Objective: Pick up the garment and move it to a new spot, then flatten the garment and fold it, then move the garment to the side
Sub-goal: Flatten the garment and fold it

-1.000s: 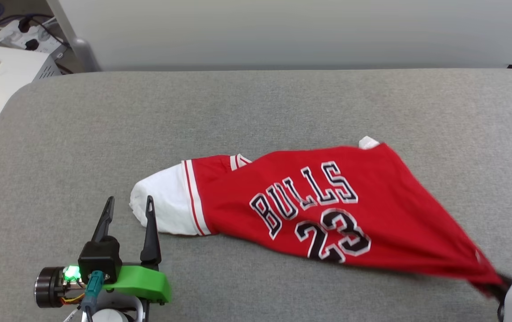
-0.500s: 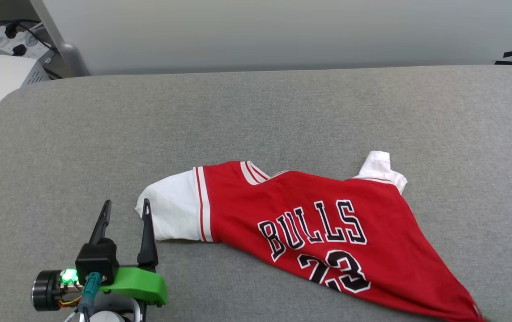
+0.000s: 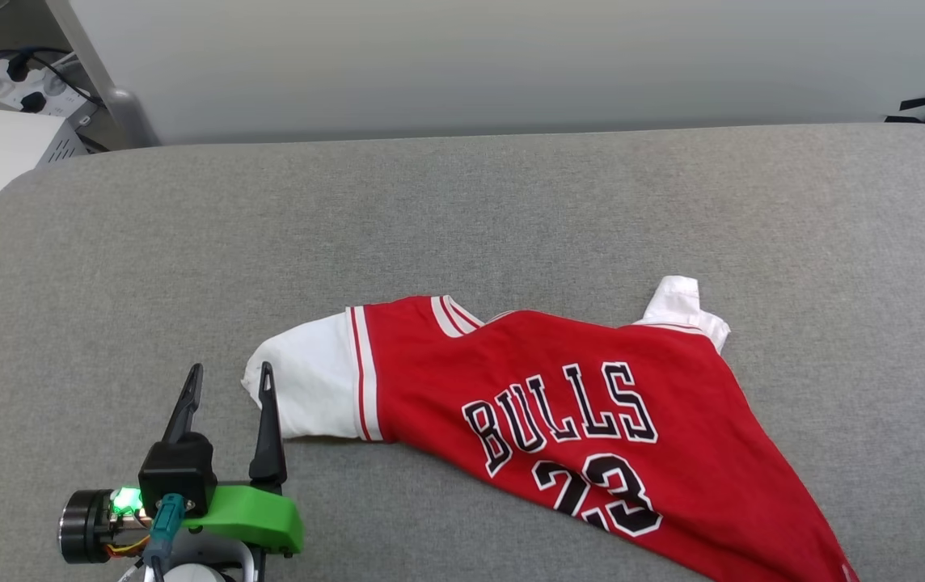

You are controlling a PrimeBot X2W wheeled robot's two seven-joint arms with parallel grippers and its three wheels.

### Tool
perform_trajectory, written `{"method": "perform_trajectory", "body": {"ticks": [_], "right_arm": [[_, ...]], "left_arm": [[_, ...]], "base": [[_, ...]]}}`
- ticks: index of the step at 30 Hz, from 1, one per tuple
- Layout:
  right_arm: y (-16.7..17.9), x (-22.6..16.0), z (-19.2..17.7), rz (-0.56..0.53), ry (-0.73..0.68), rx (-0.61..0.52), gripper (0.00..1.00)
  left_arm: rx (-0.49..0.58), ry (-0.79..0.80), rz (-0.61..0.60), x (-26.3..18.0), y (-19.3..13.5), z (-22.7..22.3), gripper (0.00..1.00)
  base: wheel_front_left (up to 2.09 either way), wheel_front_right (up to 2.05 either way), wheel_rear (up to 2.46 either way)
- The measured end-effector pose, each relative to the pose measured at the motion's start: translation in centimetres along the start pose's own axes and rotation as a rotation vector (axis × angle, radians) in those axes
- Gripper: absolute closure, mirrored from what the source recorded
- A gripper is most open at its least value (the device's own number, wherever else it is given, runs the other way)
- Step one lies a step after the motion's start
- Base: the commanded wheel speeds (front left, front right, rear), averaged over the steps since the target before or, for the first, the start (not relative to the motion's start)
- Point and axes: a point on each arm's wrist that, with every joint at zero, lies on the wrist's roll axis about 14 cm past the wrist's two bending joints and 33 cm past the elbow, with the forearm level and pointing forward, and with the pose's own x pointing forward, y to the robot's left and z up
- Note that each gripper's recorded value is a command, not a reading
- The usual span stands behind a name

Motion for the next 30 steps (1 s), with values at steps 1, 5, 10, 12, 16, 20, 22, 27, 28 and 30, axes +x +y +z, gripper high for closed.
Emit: {"method": "perform_trajectory", "body": {"ticks": [1,5,10,12,16,20,22,27,28,30], "right_arm": [[0.1,0.2,2.5,0.010,-0.053,-0.035,0.00],[1.2,1.4,5.5,0.053,-0.102,-0.087,0.00],[4.2,4.6,7.2,0.168,-0.071,-0.167,0.00],[5.8,6.2,6.3,0.223,0.000,-0.193,0.00],[8.3,9.1,3.4,0.315,0.175,-0.259,0.00],[10.0,11.9,0.7,0.376,0.343,-0.296,0.00],[10.4,13.1,-0.7,0.390,0.420,-0.314,0.00],[11.2,16.0,-5.3,0.407,0.617,-0.351,0.00],[11.2,16.4,-6.3,0.408,0.655,-0.359,0.00],[11.1,17.1,-8.3,0.404,0.721,-0.381,0.00]], "left_arm": [[0.000,0.002,0.002,0.0,0.0,-0.1,0.00],[-0.001,0.011,0.005,0.1,0.1,-0.4,0.00],[0.001,0.027,-0.003,0.4,0.0,-1.0,0.00],[-0.001,0.025,-0.004,0.8,-0.1,-1.0,0.00],[-0.004,0.012,-0.010,1.8,-0.2,-0.8,0.00],[0.000,0.005,-0.015,2.8,-0.2,-0.8,0.00],[0.001,0.002,-0.011,3.1,-0.1,-0.8,0.00],[-0.001,0.005,-0.012,4.0,-0.3,-1.2,0.00],[-0.004,0.006,-0.012,4.2,-0.3,-1.3,0.00],[-0.005,0.012,-0.006,4.4,-0.2,-1.6,0.00]], "base": [[0.00,0.00,0.00],[0.00,0.00,0.00],[0.00,0.00,0.00],[0.00,0.00,0.00],[0.00,0.00,0.00],[0.00,0.00,0.00],[0.00,0.00,0.00],[0.00,0.00,0.00],[0.00,0.00,0.00],[0.00,0.00,0.00]]}}
